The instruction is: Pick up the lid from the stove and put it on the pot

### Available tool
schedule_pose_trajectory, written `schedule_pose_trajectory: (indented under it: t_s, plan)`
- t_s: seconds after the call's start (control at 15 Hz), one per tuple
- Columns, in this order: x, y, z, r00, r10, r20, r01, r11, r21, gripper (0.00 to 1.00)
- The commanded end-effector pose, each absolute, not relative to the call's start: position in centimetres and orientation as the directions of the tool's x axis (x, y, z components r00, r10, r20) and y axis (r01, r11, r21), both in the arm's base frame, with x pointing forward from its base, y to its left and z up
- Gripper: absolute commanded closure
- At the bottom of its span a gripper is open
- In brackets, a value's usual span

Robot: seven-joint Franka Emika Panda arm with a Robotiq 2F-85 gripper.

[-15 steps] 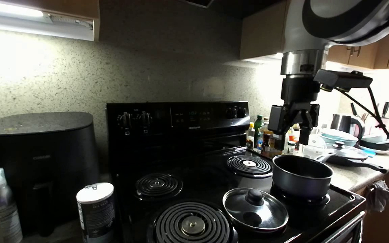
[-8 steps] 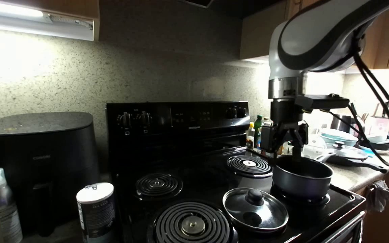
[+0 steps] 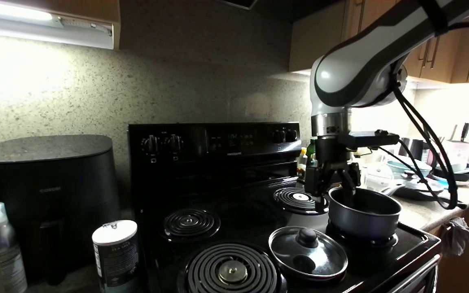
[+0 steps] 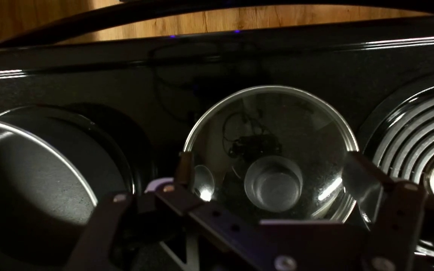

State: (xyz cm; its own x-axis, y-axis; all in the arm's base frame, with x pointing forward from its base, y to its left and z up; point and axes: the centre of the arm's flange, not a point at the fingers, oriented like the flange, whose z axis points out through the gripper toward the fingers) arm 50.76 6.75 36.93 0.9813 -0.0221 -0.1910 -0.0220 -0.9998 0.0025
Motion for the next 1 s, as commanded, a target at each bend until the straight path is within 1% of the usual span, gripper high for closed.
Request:
schedule_pose_trajectory:
  t_s: [0.0,0.13,0.73,0.8,0.93]
  plan:
    - [50.7,6.8,37.0,0.982,-0.022,-0.189,-0.022,-1.000,0.002,0.00]
    - [51.3,7.0,35.6,0.980,-0.023,-0.198,-0.019,-1.000,0.025,0.00]
    - [54.8,7.7,29.3,0.940,-0.024,-0.340,-0.007,-0.999,0.051,0.00]
    - [53.3,7.5,29.7,0.951,-0.005,-0.310,0.001,-1.000,0.021,0.00]
    - [54.0,7.5,28.9,0.945,-0.007,-0.326,0.000,-1.000,0.021,0.00]
